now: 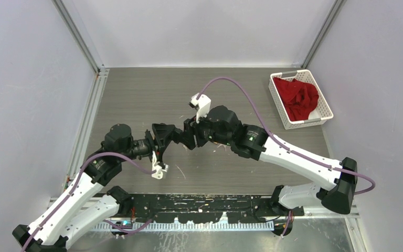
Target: Unlock with the key
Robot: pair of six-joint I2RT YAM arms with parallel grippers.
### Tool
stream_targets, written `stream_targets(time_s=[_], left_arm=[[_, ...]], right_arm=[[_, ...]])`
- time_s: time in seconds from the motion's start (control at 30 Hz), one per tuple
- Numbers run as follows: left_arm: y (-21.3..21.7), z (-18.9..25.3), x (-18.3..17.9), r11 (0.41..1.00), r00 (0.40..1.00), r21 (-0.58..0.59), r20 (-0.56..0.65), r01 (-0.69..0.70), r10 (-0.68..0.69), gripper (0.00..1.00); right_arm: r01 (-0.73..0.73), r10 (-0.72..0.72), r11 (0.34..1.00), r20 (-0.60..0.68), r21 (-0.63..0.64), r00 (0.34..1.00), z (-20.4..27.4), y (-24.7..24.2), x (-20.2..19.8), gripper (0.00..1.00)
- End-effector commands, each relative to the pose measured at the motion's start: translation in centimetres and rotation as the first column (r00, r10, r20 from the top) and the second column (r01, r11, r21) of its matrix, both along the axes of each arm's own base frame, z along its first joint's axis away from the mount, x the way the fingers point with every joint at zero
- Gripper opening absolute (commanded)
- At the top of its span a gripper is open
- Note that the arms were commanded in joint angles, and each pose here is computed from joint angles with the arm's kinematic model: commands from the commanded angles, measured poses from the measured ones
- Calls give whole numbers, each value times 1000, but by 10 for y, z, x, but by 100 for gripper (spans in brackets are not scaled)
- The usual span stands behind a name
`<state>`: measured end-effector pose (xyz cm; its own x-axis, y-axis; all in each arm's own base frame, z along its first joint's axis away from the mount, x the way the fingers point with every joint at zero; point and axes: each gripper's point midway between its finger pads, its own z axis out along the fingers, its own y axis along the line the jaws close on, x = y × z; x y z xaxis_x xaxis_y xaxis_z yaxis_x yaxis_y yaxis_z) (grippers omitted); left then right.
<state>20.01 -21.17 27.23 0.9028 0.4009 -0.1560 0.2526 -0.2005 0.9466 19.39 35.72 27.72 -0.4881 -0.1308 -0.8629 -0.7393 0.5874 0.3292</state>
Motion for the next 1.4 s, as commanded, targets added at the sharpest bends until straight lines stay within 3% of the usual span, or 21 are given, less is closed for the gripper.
stream_targets(time_s=[0.0,0.07,0.17,0.43,0.63,0.8,0.87,0.93,0.97,1.0,1.03,1.1,1.17,1.27,1.37], left_arm=[[-16,63,-21,981,981,-144,161,133,-110,0],[-15,61,-18,982,983,-142,154,122,-99,0],[-15,61,-17,984,986,-140,141,113,-93,0],[-12,61,-16,988,988,-126,131,93,-77,0],[-10,60,-13,990,989,-119,133,76,-60,0],[-9,63,-10,990,992,-128,120,57,-42,0],[-9,64,-8,990,993,-132,112,50,-35,0],[-9,64,-8,989,994,-139,104,44,-30,0],[-9,65,-7,989,995,-145,98,39,-25,0],[-9,66,-6,988,997,-154,81,30,-18,2],[-9,66,-6,987,998,-162,57,20,-11,12],[-7,62,-8,985,999,-174,-37,-5,-1,58],[-6,55,-14,986,986,-167,-166,-29,1,81],[-6,47,-22,978,913,-179,-406,-108,27,96],[-4,30,-25,977,844,-141,-533,-161,62,98]], right_arm=[[74,-102,976,127,203,987,60,-8,21,69],[67,-95,976,126,207,987,58,-11,20,75],[34,-62,976,127,217,990,58,-9,18,75],[-88,64,975,121,202,991,57,11,9,57],[-146,130,969,91,200,987,49,18,-1,56],[-179,166,964,81,196,983,47,21,-6,49],[-183,170,964,85,193,982,47,20,-6,37],[-177,162,966,91,187,983,47,19,-5,10],[-175,160,967,95,185,983,47,17,-5,2],[-175,158,968,101,182,982,48,15,-4,1],[-181,163,966,111,182,980,50,13,-4,1],[-210,187,960,135,184,973,54,8,-6,1],[-245,216,949,157,198,964,60,1,-8,1],[-297,264,930,166,218,950,66,-6,-11,1],[-346,315,909,159,233,936,68,-9,-17,1]])
